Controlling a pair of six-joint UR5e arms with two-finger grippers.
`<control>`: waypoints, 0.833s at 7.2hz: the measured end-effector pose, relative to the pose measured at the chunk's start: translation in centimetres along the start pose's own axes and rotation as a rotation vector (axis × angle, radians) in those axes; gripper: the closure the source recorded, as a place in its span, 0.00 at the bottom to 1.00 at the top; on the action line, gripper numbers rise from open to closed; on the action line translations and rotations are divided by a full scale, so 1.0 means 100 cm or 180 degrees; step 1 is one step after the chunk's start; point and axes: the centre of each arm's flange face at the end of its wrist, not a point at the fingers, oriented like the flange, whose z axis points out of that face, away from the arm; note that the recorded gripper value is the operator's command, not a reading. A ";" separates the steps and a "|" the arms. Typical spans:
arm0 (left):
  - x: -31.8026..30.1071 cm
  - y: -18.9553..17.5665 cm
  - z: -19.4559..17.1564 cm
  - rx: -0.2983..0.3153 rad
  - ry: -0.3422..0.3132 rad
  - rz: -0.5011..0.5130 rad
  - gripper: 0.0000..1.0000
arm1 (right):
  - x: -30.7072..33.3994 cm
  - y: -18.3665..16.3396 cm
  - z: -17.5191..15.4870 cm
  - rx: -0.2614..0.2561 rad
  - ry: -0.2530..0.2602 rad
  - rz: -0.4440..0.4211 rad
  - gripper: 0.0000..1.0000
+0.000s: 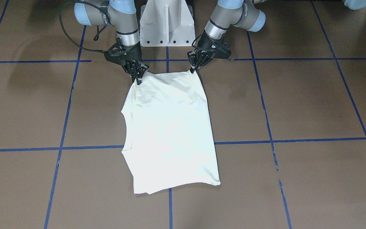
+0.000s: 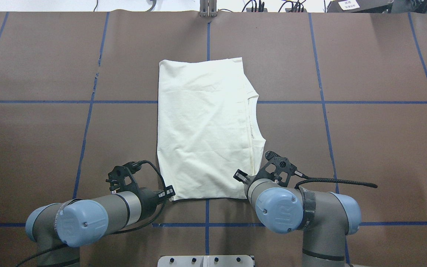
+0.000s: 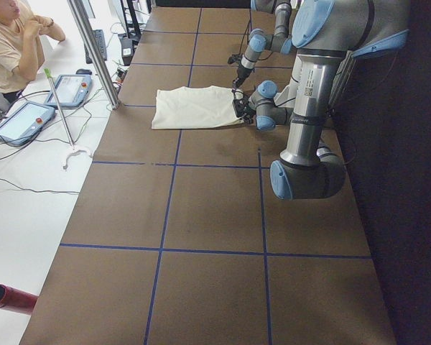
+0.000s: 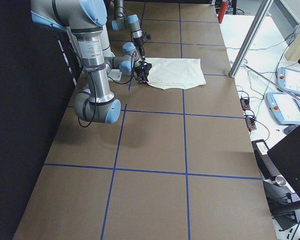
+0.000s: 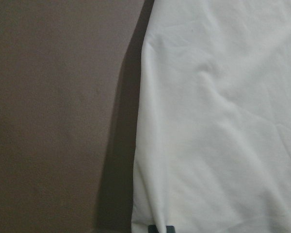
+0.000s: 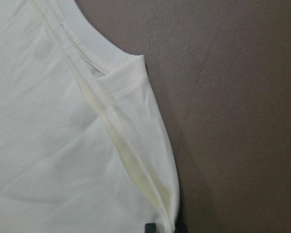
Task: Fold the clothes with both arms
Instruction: 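Grasp the near edge of the shirt with both grippers, then lift the near edge with both grippers and fold it away from the robot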
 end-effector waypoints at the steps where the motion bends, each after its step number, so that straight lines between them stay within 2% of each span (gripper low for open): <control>1: 0.001 0.000 0.000 -0.0001 0.0003 0.0000 1.00 | 0.000 0.000 0.000 0.0002 -0.0004 -0.0001 1.00; 3: 0.003 0.000 -0.004 -0.0013 0.0028 0.0010 1.00 | -0.004 -0.002 -0.008 0.0000 -0.0052 0.0015 1.00; 4: 0.012 0.000 -0.018 -0.0061 0.0073 0.0032 1.00 | -0.008 -0.008 -0.022 -0.0016 -0.0133 0.0038 1.00; 5: 0.029 0.000 -0.047 -0.0136 0.0095 0.0062 1.00 | -0.012 -0.016 -0.050 -0.0050 -0.0225 0.0059 1.00; 6: 0.053 0.002 -0.092 -0.0213 0.0068 0.0087 1.00 | -0.013 -0.025 -0.091 -0.0087 -0.0266 0.0072 1.00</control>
